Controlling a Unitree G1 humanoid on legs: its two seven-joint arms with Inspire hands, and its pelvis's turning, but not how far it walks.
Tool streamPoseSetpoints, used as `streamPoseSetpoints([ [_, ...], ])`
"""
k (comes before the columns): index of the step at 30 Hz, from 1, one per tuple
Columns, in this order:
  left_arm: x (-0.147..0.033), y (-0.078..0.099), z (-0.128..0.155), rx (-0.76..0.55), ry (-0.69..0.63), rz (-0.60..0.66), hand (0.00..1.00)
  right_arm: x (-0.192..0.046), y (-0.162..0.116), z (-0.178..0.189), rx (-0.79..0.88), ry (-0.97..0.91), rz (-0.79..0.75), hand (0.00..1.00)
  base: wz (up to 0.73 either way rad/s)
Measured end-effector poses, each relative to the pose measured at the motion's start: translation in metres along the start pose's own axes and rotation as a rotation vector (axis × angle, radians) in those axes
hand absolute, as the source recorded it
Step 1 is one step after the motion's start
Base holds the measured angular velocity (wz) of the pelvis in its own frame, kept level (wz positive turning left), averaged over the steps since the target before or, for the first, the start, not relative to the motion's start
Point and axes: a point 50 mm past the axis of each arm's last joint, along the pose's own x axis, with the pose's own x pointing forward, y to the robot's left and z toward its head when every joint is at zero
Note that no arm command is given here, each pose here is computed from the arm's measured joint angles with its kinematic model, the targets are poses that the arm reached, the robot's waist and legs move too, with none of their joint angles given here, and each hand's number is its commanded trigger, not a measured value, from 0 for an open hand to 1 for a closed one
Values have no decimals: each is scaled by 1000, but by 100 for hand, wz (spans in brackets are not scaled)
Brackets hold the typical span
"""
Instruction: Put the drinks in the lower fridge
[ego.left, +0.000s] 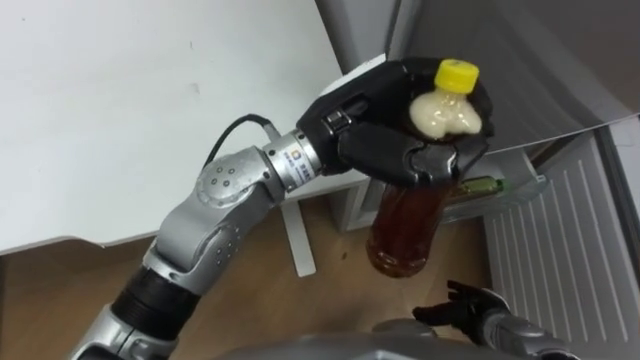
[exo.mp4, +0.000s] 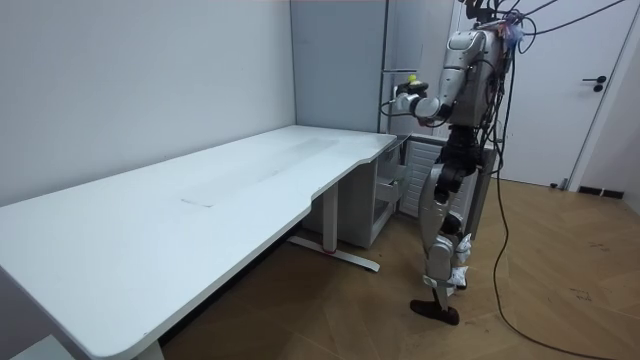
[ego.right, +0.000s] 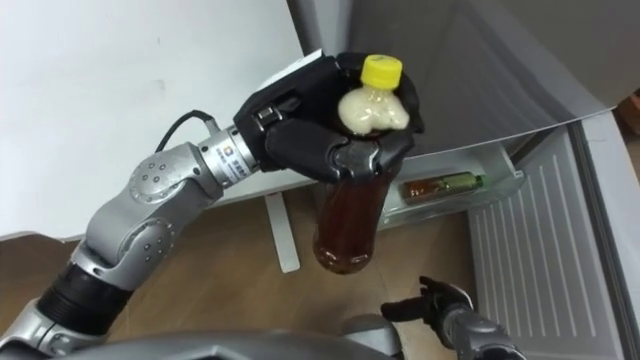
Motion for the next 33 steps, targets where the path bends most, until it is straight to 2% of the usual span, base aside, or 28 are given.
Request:
streamPoseSetpoints([
  [4, -3, 5, -17, -35, 63, 29, 100, -3, 14, 34, -152, -156, 80, 0, -12],
  [13, -9, 10, -21, -24, 87, 51, 100, -18, 30, 53, -201, -305, 226, 0, -6],
  [21, -17, 18, -23, 110, 160, 72, 100, -26, 25, 49, -250, -312, 300, 0, -1],
  [29, -16, 17, -18, 209, 135, 69, 100, -30, 30, 43, -263, -301, 419, 0, 0],
  [33, -16, 17, -17, 226, 121, 69, 100, -35, 27, 44, -321, -303, 480, 0, 0],
])
